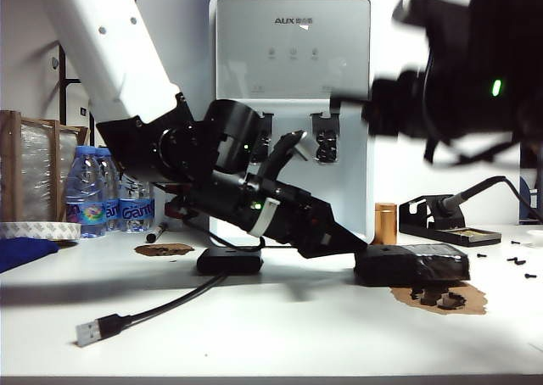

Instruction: Take the USB flash drive out of the black sponge and insert it into the slot on top of the black USB adpator box.

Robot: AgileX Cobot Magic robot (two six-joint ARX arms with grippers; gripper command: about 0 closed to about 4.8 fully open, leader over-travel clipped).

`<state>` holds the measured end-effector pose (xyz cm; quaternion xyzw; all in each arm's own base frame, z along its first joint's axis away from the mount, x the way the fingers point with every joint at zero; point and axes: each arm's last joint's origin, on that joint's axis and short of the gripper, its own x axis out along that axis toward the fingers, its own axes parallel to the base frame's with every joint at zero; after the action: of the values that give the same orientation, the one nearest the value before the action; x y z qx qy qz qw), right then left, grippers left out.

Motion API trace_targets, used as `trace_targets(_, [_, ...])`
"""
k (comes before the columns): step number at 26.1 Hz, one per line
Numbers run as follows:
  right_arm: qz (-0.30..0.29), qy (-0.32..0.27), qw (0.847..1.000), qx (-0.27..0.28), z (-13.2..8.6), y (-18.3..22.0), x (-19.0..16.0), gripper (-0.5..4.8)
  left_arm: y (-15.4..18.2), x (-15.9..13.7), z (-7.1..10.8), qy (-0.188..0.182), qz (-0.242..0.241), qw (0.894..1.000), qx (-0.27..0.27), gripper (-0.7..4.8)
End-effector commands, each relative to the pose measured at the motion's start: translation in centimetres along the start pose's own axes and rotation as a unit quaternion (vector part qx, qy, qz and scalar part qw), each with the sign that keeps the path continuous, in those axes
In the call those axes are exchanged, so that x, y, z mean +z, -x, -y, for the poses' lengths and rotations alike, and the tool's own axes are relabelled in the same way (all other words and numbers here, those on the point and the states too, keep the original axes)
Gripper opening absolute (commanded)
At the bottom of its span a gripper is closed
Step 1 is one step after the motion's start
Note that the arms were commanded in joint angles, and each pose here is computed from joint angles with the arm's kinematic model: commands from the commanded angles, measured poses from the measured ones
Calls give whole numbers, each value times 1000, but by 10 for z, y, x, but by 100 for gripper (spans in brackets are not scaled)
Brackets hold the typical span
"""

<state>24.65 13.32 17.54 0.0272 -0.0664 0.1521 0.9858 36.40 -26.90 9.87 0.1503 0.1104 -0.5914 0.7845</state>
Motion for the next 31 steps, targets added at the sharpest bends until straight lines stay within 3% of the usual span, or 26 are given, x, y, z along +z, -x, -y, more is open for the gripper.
trace_targets(1, [51, -15, 998, 37, 0, 8, 27, -5, 5, 5, -11, 0, -3, 995, 97, -4])
trace_targets(3, [77, -49, 988, 121, -2, 16, 53, -5, 15, 11, -24, 26, -1, 985, 173, -4])
trace_targets(4, [76, -78, 974, 200, 1, 21, 68, -5, 25, 18, -33, 44, 2, 973, 225, -4])
trace_targets(7, [41, -117, 935, 332, 10, 25, 90, -5, 47, 38, -46, 73, 24, 957, 279, -4])
trace_targets(11, [-14, -118, 888, 444, 18, 21, 110, -5, 80, 72, -56, 81, 42, 939, 332, -4])
trace_targets(13, [-37, -119, 871, 475, 16, 16, 117, -5, 99, 89, -59, 79, 48, 925, 369, -4])
trace_targets(17, [-58, -110, 838, 531, 12, 7, 131, -5, 143, 122, -64, 84, 52, 869, 484, -4])
trace_targets(18, [-58, -110, 838, 532, 12, 5, 134, -5, 153, 128, -64, 87, 50, 852, 513, -4])
trace_targets(19, [-49, -100, 839, 533, 12, 3, 138, -5, 178, 138, -64, 97, 31, 816, 569, -4])
trace_targets(20, [-48, -96, 839, 533, 12, -1, 140, -5, 200, 144, -63, 106, 11, 796, 596, -4])
trace_targets(24, [-62, -100, 836, 536, 11, -14, 131, -5, 247, 148, -63, 129, -9, 767, 629, -4])
trace_targets(25, [-67, -103, 835, 536, 11, -18, 128, -5, 264, 148, -63, 149, -9, 750, 645, -4])
trace_targets(26, [-76, -103, 834, 536, 11, -26, 120, -5, 290, 148, -62, 182, 0, 726, 663, -4])
trace_targets(27, [-78, -95, 834, 538, 10, -34, 112, -5, 313, 148, -60, 211, 15, 719, 662, -4])
trace_targets(28, [-77, -89, 835, 538, 10, -39, 108, -5, 322, 148, -59, 222, 24, 728, 648, -4])
trace_targets(29, [-79, -85, 833, 540, 10, -44, 104, -5, 329, 147, -59, 228, 31, 751, 619, -4])
trace_targets(30, [-86, -83, 826, 550, 8, -58, 94, -5, 337, 145, -58, 234, 44, 808, 538, -4])
trace_targets(31, [-91, -85, 820, 558, 7, -64, 91, -5, 340, 143, -58, 240, 50, 835, 493, -4])
